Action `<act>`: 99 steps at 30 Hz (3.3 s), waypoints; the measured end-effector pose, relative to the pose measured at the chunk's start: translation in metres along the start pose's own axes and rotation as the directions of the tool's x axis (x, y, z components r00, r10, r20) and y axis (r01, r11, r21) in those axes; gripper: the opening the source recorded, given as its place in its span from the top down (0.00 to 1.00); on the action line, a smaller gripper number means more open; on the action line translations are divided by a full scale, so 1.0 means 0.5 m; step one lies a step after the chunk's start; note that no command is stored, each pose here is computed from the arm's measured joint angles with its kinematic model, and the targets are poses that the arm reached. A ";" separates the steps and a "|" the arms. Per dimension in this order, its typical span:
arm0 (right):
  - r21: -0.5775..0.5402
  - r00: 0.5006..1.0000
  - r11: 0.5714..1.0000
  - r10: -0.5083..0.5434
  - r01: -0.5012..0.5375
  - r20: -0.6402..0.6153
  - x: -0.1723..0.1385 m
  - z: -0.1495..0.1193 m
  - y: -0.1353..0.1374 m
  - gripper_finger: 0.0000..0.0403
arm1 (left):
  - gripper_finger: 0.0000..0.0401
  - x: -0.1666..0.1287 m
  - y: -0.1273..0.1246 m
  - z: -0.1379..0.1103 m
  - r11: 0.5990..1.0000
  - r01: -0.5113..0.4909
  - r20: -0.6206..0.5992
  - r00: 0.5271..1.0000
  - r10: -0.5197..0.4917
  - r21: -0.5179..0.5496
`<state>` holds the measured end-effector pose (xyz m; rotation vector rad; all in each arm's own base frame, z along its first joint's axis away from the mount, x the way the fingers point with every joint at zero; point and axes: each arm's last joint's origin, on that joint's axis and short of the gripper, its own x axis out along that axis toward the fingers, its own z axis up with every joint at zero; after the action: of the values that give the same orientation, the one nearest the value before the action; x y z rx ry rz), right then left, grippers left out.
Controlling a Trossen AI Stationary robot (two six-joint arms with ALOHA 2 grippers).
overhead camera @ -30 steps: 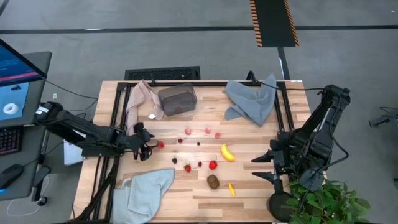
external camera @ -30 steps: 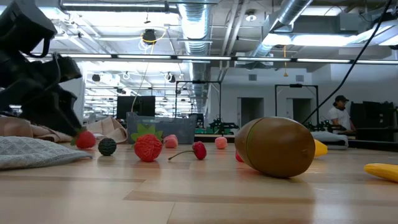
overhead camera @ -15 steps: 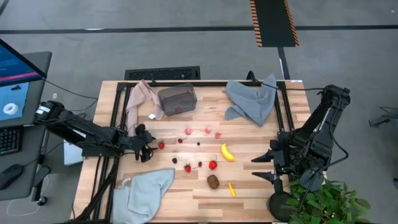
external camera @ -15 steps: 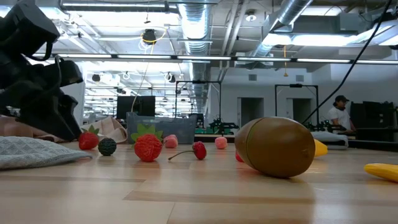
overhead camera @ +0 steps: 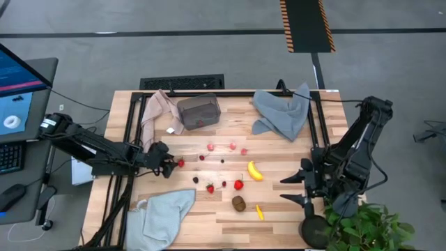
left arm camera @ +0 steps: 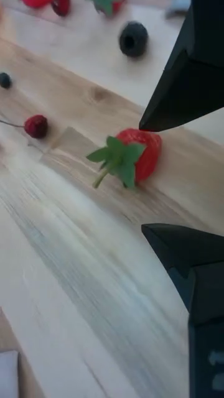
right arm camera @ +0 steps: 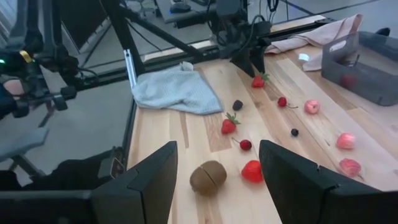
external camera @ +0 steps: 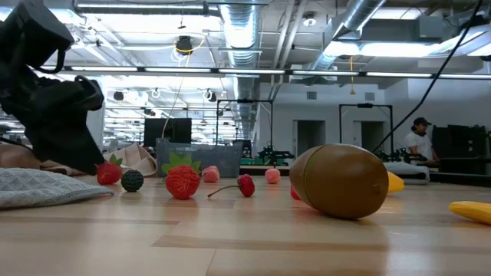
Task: Pick and placing Produce into tupperware
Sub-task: Put the red strawberry into the black bin
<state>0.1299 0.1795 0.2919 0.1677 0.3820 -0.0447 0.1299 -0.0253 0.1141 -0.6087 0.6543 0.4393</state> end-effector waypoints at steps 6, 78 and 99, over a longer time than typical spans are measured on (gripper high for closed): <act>0.054 0.999 0.998 -0.034 0.033 0.011 0.007 -0.004 0.001 0.38 | 0.39 0.000 -0.002 0.004 0.996 -0.002 0.038 0.999 0.005 -0.084; 0.043 0.998 0.997 -0.065 0.064 0.015 0.007 -0.007 -0.004 0.38 | 0.39 0.040 -0.069 -0.001 0.962 -0.146 -0.245 0.948 0.203 0.231; 0.042 0.994 0.993 -0.108 0.108 0.014 0.023 -0.003 -0.013 0.38 | 0.66 0.036 -0.059 -0.007 0.952 -0.178 -0.281 0.927 0.247 0.251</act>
<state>0.1397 0.1730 0.2852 0.1877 0.3743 -0.1607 0.1577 -0.0461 0.1108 -0.3958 1.0626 0.4702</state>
